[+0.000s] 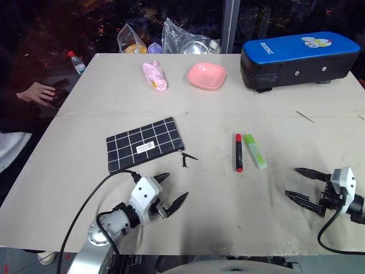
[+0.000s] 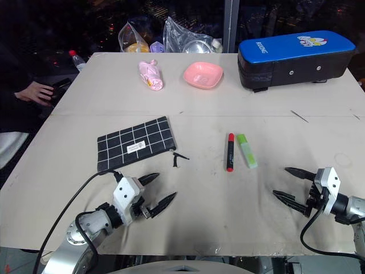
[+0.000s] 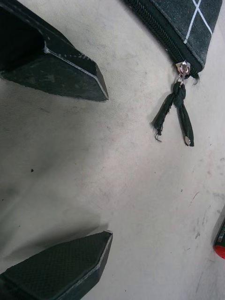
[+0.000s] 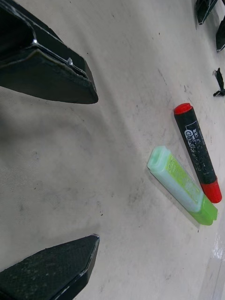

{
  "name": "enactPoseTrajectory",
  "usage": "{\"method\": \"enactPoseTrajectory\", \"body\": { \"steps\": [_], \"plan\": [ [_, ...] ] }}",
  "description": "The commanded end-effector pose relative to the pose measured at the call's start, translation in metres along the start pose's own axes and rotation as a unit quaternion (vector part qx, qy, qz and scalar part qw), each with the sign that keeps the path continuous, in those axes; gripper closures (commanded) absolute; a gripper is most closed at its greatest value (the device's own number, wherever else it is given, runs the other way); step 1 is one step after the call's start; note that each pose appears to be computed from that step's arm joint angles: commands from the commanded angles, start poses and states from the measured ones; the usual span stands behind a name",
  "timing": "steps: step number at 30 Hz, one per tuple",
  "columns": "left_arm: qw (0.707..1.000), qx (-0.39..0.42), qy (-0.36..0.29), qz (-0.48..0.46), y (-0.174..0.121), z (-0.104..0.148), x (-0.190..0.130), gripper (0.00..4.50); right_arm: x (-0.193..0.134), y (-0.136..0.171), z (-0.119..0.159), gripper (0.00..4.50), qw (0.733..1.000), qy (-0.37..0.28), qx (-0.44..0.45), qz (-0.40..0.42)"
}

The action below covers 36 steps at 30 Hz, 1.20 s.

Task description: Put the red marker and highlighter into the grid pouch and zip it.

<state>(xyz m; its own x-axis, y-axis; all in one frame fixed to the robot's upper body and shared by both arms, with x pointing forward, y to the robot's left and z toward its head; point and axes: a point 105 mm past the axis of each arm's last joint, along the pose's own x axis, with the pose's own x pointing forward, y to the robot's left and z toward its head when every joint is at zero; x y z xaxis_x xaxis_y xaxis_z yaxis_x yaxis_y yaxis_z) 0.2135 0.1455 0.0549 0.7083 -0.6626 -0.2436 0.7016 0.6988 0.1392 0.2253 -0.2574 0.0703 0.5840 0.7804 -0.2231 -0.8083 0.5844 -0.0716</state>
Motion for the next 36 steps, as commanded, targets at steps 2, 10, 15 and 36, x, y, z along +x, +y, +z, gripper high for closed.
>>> {"method": "enactPoseTrajectory", "body": {
  "steps": [2, 10, 15, 36],
  "plan": [
    [1.000, -0.002, 0.005, 0.002, 0.005, -0.005, -0.008, 0.02, 0.006, -0.003, 0.010, 0.00, 1.000, -0.021, -0.017, -0.004],
    [1.000, 0.005, -0.003, -0.007, 0.008, -0.007, -0.014, 0.02, 0.013, 0.004, 0.021, 0.00, 0.999, -0.043, -0.020, 0.001],
    [1.000, 0.015, -0.004, -0.015, 0.010, -0.006, -0.015, 0.02, 0.014, 0.008, 0.024, 0.00, 0.999, -0.046, -0.018, -0.001],
    [0.976, 0.136, -0.026, 0.167, 0.100, 0.036, -0.084, 0.02, 0.054, 0.037, 0.099, 0.00, 0.980, -0.156, -0.038, 0.121]
  ]
}}
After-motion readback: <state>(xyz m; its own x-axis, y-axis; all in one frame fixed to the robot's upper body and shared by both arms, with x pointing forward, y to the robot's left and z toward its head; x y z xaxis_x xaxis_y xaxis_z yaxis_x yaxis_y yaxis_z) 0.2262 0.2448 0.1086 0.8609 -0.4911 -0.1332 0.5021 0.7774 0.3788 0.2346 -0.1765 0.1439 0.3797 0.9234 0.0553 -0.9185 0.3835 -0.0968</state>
